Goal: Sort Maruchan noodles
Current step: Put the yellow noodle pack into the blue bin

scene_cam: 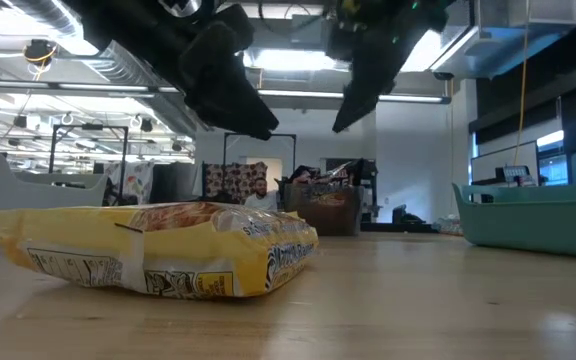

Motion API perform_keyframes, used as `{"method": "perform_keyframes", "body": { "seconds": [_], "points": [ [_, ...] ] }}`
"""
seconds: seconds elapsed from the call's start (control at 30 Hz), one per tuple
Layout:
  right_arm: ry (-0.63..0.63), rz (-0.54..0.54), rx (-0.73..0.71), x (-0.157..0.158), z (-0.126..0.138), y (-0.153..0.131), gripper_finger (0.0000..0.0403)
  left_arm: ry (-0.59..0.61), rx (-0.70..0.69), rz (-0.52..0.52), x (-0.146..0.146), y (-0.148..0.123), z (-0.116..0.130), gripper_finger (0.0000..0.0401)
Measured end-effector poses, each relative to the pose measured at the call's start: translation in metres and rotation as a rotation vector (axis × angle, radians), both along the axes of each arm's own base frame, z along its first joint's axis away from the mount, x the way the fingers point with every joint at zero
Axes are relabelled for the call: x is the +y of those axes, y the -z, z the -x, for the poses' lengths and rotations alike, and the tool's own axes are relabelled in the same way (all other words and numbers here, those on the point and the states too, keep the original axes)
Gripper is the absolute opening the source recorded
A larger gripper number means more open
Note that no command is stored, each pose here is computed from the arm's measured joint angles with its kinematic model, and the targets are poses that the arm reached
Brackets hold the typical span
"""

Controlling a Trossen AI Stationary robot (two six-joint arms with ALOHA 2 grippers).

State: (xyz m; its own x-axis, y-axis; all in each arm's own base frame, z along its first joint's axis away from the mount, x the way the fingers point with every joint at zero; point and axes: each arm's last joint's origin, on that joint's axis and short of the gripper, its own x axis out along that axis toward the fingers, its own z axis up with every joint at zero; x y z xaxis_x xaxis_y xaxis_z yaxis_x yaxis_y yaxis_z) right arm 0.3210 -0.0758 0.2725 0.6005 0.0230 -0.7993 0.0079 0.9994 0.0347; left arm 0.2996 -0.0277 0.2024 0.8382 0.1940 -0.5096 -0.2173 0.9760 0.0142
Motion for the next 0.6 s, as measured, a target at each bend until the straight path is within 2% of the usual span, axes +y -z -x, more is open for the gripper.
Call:
{"method": "perform_keyframes", "body": {
  "seconds": [0.13, 0.33, 0.6],
  "points": [
    [-0.095, -0.024, -0.008, 0.045, -0.001, 0.013, 0.0265, 0.05, 0.007, 0.033, -0.01, 0.001, 0.001, 0.028],
    [-0.144, -0.016, -0.101, 0.091, -0.001, 0.049, 0.0254, 0.061, 0.032, 0.06, -0.022, 0.004, 0.004, 0.0274],
    [-0.05, -0.006, -0.313, 0.107, 0.007, 0.084, 0.0232, -0.025, 0.07, 0.13, -0.015, 0.019, -0.001, 0.0273]
  ]
}}
